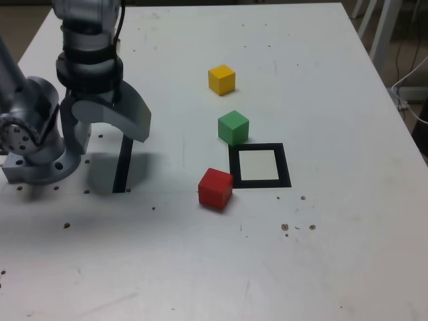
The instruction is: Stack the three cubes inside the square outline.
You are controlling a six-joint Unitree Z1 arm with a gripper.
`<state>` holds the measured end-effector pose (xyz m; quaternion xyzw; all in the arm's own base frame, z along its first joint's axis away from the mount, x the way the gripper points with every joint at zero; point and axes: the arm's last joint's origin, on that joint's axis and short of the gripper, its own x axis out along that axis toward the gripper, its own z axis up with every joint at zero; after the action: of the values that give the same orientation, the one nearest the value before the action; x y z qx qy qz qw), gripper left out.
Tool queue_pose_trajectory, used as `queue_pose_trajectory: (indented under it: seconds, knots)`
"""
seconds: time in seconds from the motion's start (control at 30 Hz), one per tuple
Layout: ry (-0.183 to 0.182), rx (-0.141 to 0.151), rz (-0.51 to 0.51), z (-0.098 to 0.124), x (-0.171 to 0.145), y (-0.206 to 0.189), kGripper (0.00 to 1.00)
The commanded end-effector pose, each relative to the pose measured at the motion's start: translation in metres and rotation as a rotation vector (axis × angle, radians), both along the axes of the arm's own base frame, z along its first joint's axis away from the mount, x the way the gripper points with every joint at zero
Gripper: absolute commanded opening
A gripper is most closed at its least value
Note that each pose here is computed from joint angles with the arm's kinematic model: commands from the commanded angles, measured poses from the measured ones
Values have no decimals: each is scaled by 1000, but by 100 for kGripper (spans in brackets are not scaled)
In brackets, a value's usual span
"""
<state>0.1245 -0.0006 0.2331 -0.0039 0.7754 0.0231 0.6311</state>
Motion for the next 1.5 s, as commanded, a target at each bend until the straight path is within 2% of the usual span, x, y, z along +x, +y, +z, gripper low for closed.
queue_pose_trajectory:
  seconds: [0.0,0.4,0.63,0.83,1.03,1.47]
  knots:
    - [-5,-2,3,1,0,0,99]
    - [-2,-3,6,2,2,0,99]
    - [-16,6,-1,6,5,-3,99]
    - [-23,14,-56,19,19,-14,99]
    - [-20,8,-112,29,34,-27,99]
    - [-15,-2,-209,36,78,-59,99]
